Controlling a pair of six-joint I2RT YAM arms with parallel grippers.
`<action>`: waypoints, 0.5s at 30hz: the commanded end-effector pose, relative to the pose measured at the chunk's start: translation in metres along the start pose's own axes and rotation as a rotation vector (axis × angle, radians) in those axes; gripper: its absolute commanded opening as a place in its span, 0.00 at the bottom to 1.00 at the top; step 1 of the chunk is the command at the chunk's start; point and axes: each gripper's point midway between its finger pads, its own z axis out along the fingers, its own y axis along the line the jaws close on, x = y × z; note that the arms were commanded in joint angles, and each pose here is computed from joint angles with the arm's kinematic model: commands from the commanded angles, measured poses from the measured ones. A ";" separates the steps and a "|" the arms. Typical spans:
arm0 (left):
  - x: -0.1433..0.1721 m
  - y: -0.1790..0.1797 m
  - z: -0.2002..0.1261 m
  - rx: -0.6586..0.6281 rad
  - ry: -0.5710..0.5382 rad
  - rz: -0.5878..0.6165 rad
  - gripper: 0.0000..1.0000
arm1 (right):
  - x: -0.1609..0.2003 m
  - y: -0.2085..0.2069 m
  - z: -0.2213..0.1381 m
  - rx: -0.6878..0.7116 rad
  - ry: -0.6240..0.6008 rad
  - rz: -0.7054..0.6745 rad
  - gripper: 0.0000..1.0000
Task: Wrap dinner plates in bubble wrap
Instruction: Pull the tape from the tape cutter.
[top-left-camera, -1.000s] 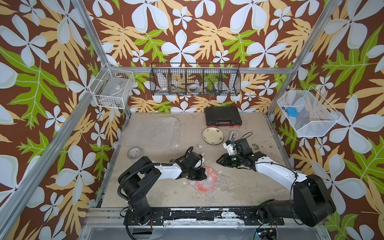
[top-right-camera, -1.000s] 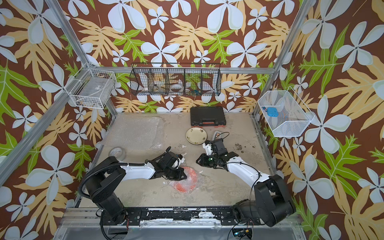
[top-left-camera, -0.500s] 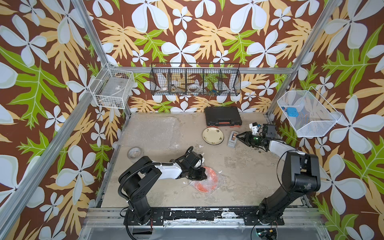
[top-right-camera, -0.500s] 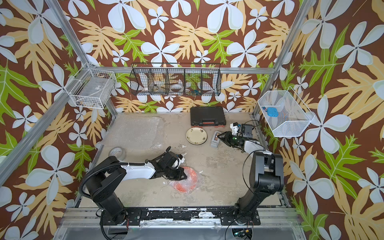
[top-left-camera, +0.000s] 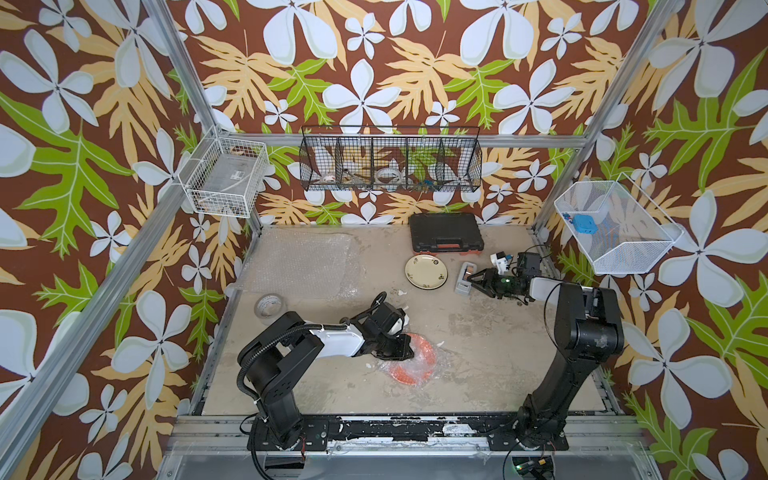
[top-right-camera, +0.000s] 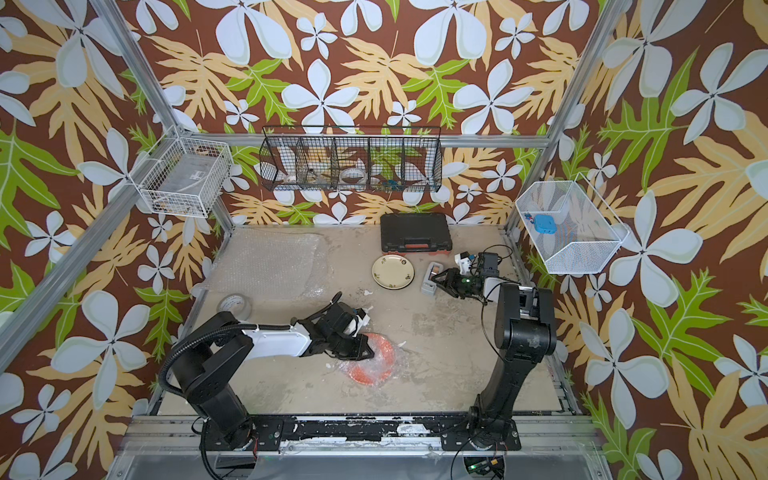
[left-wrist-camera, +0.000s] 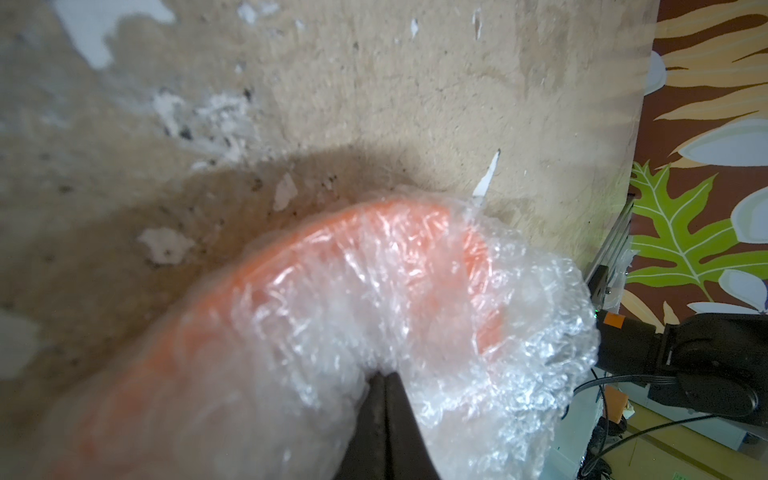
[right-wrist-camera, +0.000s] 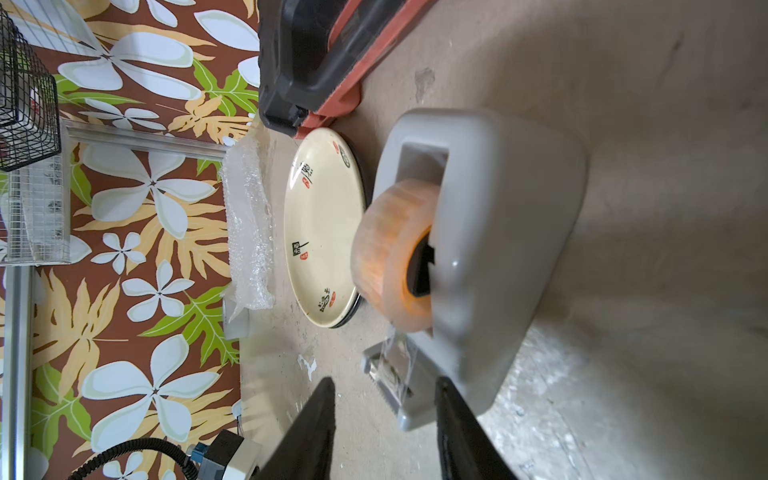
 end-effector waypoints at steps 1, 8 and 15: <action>0.043 0.052 -0.003 -0.210 0.135 -0.109 0.07 | -0.006 0.007 0.001 -0.048 -0.011 -0.009 0.41; 0.043 0.051 -0.002 -0.204 0.135 -0.109 0.07 | -0.001 -0.002 0.007 -0.038 0.010 0.024 0.41; 0.044 0.052 -0.002 -0.204 0.134 -0.111 0.07 | 0.004 -0.006 0.014 -0.055 0.028 0.051 0.41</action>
